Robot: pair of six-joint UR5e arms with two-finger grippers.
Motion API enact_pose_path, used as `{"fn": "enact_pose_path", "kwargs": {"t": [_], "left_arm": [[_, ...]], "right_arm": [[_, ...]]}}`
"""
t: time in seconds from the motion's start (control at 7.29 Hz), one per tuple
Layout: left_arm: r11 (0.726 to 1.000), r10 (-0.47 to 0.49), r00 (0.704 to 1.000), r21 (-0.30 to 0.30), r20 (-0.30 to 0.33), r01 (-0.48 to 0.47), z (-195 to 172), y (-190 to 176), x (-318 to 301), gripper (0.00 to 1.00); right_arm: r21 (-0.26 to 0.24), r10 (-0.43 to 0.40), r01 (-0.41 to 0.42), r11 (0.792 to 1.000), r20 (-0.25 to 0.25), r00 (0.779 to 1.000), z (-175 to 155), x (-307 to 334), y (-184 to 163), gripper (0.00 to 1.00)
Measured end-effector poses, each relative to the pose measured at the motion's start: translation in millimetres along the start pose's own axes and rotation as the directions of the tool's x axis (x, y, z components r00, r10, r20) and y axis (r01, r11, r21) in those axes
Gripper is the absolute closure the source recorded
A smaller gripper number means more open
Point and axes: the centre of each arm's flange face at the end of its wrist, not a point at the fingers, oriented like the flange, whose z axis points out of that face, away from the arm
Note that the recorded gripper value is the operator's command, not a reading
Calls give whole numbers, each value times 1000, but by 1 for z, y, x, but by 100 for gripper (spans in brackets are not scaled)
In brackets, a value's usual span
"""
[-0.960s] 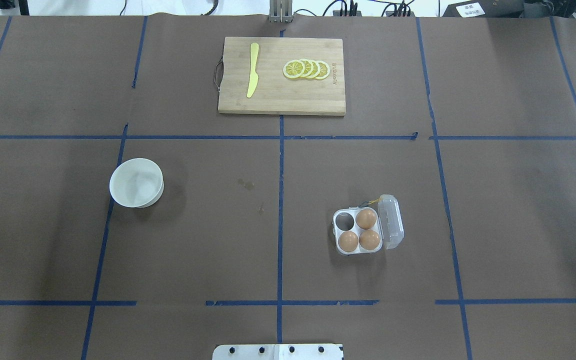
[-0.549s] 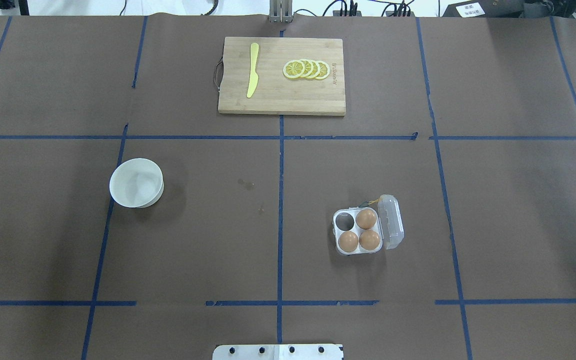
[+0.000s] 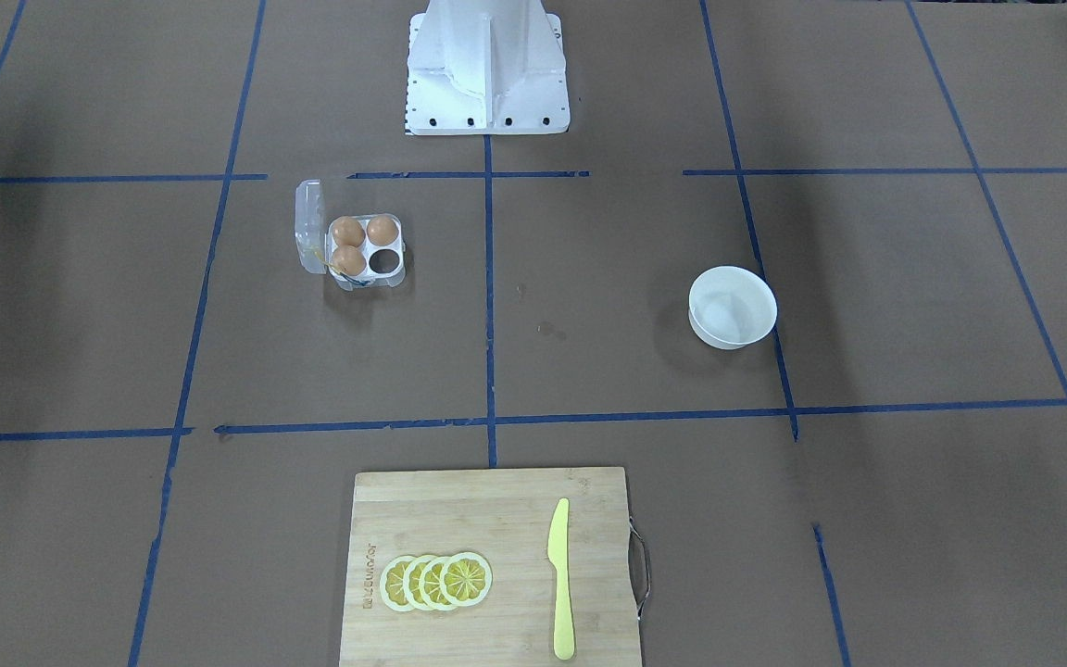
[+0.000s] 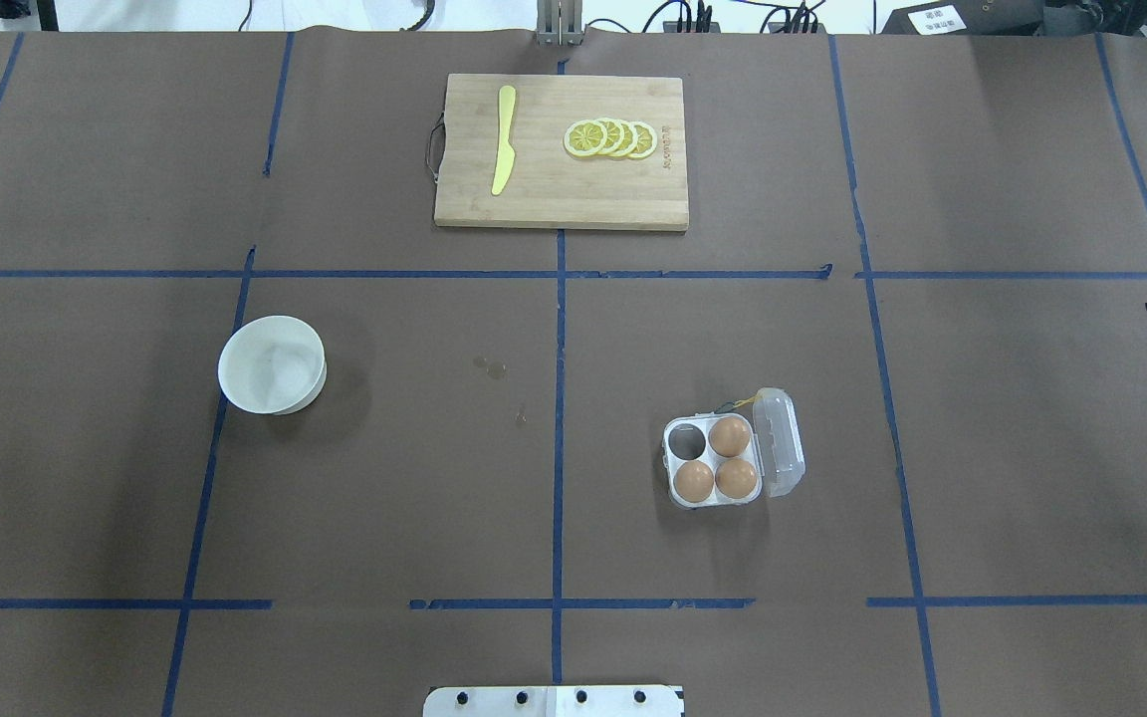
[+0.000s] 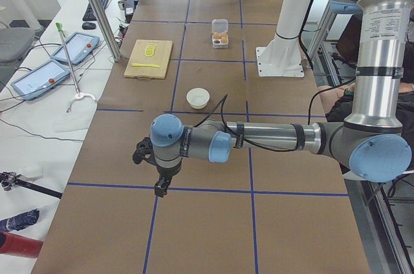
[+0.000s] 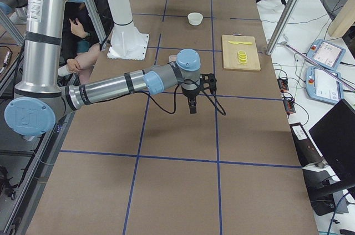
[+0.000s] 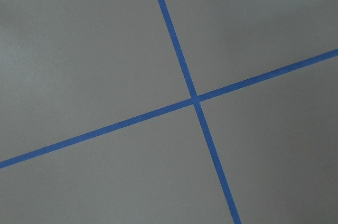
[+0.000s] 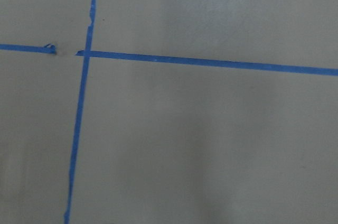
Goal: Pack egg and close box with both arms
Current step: 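Move the right gripper toward the open carton lid, then push the carton lid down over the eggs with the right gripper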
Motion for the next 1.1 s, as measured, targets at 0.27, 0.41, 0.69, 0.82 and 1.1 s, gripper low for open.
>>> {"fn": "enact_pose_path", "kwargs": {"t": [0.27,0.41,0.69,0.82,1.1], "left_arm": [[1000,-4,1000,-15,6,5,6,6,-2,0],[1000,-4,1000,-15,6,4,6,7,-2,0],[1000,-1,1000,-11,8,1,5,3,-1,0],[1000,0,1000,-9,10,0,4,2,-1,0],[1000,2,1000,-7,9,-2,3,1,0,0]], "right_arm": [[-19,21,-20,1000,22,1000,32,-59,9,0],[-16,45,-45,999,16,999,58,-95,19,0],[10,103,-104,995,25,994,110,-184,44,0],[25,128,-129,991,45,991,129,-227,52,0],[64,141,-147,987,92,986,155,-308,66,0]]}}
